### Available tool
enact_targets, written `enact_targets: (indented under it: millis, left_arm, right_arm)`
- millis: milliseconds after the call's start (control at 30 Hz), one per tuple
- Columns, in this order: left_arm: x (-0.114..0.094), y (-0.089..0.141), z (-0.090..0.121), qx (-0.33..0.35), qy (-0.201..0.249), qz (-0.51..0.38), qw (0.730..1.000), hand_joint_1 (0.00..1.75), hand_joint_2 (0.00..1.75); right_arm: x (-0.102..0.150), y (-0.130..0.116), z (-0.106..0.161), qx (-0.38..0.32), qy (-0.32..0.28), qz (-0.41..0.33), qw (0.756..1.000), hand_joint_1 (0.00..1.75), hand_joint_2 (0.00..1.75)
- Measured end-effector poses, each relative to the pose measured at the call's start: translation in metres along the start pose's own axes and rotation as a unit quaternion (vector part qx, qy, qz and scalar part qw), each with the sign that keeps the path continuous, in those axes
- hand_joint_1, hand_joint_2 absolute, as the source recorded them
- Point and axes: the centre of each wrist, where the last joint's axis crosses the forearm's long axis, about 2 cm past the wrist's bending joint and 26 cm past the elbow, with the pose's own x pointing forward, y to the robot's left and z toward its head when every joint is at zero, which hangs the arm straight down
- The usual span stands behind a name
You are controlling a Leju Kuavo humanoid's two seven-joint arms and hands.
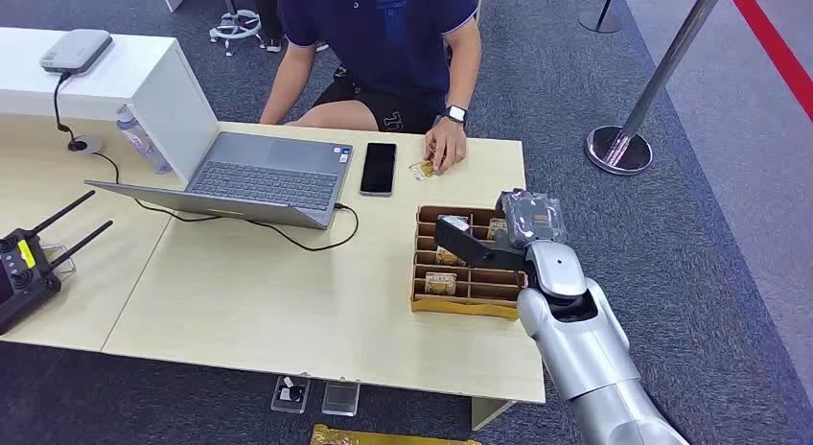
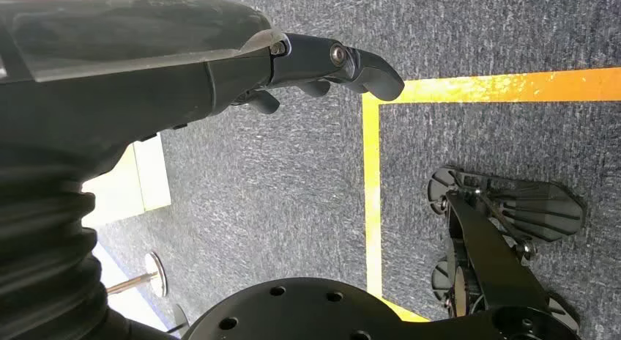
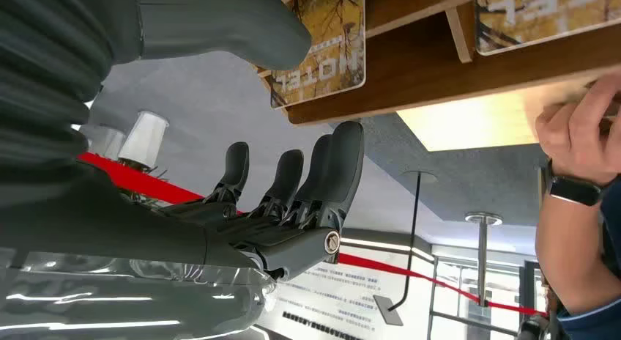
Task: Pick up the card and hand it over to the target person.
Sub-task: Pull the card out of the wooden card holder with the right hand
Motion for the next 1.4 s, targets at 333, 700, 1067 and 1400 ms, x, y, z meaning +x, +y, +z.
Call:
enact_targets:
  millis: [333,700,1067,1400]
  left_arm:
    - [-0.0001,0.0003,0.0,0.001,-0.001,-0.001,1.0,0.0,1.75]
    - [0.0001,0.0005,0.0,0.001,-0.001,-0.001,1.0,0.0,1.75]
    - [-0.0002,0.0003,0.0,0.001,-0.001,0.001,1.0,0.0,1.75]
    - [-0.0009,-0.0001,-0.0001,0.0,-0.001,0.003,1.0,0.0,1.75]
  right_arm:
    - [-0.003,0.0002,0.0009,-0.005,0.004,-0.003,1.0,0.87,1.75]
    - [-0.0025,-0.0011,0.0008,-0.007,0.003,-0.004,1.0,0.93,1.75]
    - [0.0018,-0.0027,-0.0001,-0.005,-0.003,-0.003,1.0,0.93,1.75]
    - [0.0033,-0.0014,0.0009,-0.006,-0.011,0.001,1.0,0.93,1.75]
